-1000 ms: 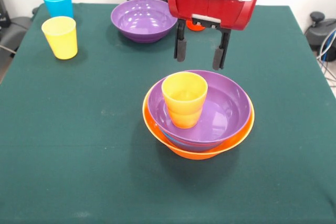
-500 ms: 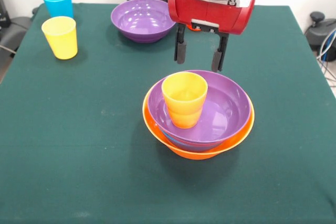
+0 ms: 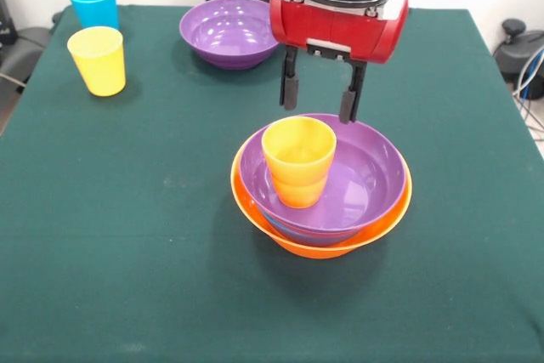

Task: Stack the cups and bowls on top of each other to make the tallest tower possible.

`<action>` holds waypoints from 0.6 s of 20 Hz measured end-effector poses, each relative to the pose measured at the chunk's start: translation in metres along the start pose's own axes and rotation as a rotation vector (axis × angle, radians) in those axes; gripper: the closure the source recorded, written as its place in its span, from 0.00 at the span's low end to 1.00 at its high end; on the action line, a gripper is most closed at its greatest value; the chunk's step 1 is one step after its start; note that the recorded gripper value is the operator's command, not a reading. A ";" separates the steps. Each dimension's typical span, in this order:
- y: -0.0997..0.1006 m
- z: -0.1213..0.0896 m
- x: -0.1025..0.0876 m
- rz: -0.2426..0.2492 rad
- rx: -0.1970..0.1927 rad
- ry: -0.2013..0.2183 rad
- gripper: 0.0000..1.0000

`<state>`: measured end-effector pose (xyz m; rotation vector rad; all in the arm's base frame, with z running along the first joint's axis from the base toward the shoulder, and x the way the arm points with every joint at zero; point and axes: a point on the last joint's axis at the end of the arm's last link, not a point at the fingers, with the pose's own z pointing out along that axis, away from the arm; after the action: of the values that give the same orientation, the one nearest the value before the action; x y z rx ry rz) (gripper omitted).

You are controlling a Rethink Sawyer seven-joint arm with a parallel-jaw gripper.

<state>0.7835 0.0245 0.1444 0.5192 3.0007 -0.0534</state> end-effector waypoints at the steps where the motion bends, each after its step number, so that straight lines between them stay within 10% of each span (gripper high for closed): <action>1: 0.000 0.000 0.000 0.000 0.000 -0.002 0.00; 12: 0.004 0.000 -0.001 -0.005 -0.003 -0.016 0.00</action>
<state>0.7852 0.0276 0.1439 0.5093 2.9863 -0.0534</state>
